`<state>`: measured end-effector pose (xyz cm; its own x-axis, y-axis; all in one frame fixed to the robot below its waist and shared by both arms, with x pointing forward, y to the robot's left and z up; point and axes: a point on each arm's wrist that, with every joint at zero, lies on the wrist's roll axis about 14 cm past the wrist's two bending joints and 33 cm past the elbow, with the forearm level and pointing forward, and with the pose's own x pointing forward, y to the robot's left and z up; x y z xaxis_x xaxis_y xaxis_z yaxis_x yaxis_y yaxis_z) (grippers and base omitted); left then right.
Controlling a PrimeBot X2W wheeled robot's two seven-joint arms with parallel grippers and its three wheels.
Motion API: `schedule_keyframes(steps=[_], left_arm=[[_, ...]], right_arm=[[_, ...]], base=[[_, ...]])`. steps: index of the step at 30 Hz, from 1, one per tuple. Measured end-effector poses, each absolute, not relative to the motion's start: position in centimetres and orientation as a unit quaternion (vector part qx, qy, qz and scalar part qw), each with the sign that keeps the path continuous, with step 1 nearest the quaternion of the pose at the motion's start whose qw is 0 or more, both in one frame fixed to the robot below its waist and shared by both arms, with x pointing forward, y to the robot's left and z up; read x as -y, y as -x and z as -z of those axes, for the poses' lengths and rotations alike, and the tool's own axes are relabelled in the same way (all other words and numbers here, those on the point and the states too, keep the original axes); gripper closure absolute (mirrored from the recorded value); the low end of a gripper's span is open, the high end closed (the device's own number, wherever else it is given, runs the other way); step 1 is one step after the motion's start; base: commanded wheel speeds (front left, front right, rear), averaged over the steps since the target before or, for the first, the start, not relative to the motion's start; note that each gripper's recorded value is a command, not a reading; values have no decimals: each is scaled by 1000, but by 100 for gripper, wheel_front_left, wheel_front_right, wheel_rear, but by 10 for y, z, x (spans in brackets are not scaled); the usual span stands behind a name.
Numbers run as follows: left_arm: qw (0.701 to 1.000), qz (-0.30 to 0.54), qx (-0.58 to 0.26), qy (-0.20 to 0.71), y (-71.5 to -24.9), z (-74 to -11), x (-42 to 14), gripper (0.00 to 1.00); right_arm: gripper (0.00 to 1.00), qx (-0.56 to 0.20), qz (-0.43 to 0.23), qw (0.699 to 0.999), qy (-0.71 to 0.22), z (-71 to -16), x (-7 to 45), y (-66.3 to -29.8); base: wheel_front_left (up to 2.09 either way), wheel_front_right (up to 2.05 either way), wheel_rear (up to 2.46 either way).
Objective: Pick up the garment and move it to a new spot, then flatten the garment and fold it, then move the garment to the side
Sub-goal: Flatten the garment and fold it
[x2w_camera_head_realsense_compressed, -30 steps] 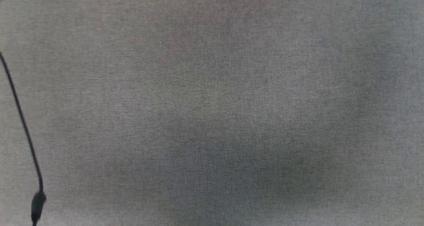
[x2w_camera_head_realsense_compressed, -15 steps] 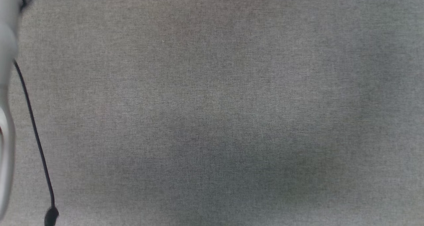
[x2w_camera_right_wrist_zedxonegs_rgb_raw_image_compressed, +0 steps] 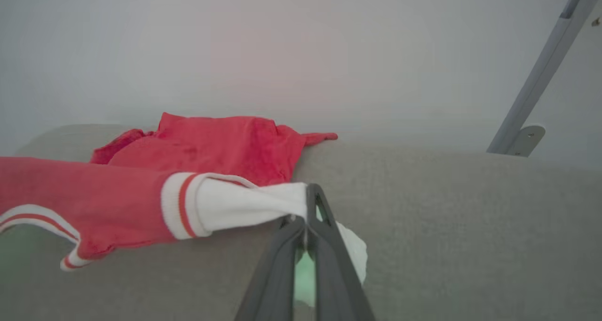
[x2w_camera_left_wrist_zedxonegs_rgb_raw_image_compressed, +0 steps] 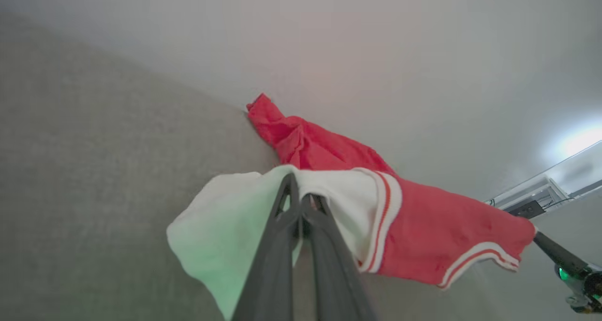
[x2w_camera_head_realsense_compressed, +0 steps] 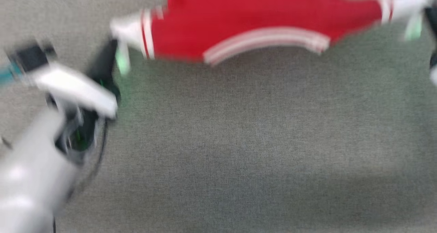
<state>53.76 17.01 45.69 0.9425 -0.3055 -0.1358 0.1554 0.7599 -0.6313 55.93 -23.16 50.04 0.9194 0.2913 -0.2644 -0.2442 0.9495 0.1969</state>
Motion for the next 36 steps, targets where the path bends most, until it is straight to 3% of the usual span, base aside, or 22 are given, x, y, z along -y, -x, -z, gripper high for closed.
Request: schedule_keyframes(steps=[6,12,24,29,36], left_arm=[[922,124,-174,323,-474,-423,-167,100],[919,128,-177,327,-433,-425,-166,100],[908,148,-225,321,-358,-421,-169,100],[899,144,-248,332,-334,-421,-172,100],[898,137,-247,337,-338,-416,-159,100]], right_arm=[[100,-216,-151,960,-91,-478,235,-503],[100,-316,-201,922,-101,-454,214,-431],[100,-395,-212,883,-138,-450,214,-348],[100,-402,-203,879,-157,-452,214,-330],[100,-385,-188,889,-160,-453,216,-341]], base=[[0,0,0],[0,0,0],[0,0,0],[0,0,0],[0,0,0]])
